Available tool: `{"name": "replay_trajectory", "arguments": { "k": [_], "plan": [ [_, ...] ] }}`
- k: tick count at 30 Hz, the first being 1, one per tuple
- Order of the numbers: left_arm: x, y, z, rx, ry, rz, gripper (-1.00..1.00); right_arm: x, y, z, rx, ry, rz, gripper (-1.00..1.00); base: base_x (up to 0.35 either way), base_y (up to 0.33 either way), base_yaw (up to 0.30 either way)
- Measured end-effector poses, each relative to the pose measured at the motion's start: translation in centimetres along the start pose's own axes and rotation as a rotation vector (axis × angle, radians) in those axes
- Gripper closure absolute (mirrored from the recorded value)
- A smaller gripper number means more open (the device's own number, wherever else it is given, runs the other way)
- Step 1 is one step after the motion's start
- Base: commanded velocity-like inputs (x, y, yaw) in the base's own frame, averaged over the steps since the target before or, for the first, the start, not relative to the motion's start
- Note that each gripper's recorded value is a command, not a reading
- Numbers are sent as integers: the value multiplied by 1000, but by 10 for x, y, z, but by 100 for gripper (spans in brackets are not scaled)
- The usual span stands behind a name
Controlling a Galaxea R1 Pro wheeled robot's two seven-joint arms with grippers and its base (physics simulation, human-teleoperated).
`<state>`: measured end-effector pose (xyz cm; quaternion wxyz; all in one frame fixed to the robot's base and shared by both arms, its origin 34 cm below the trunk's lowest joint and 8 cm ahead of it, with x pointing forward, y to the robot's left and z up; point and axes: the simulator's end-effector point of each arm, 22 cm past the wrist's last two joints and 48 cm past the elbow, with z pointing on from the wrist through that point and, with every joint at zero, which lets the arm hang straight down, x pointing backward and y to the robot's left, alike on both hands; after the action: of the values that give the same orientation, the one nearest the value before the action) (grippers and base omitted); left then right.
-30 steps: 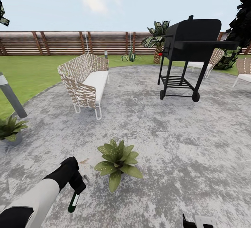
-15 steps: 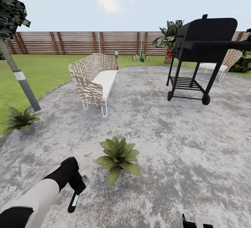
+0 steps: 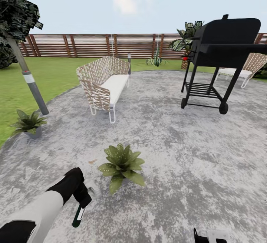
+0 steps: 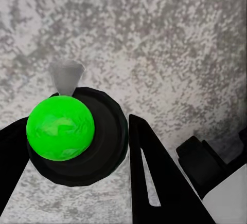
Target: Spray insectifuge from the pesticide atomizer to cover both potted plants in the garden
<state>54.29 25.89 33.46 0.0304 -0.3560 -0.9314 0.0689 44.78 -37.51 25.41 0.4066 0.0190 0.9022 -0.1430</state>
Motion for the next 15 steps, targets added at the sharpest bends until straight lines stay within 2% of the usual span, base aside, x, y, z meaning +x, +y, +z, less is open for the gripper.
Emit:
{"name": "replay_trajectory", "arguments": {
  "k": [3,7,10,15],
  "plan": [
    [1,-1,1,2,1,-1,100,0,0,0,0,0,0,-100,76,-271,207],
    [14,-8,13,7,24,-4,100,0,0,0,-1,0,-1,-100,77,-255,267],
    [16,-5,15,-11,26,-6,100,0,0,0,-1,0,-1,-100,80,-174,276],
    [21,-12,21,13,31,-21,100,0,0,0,-1,0,-1,-100,86,-106,243]
  ]
}}
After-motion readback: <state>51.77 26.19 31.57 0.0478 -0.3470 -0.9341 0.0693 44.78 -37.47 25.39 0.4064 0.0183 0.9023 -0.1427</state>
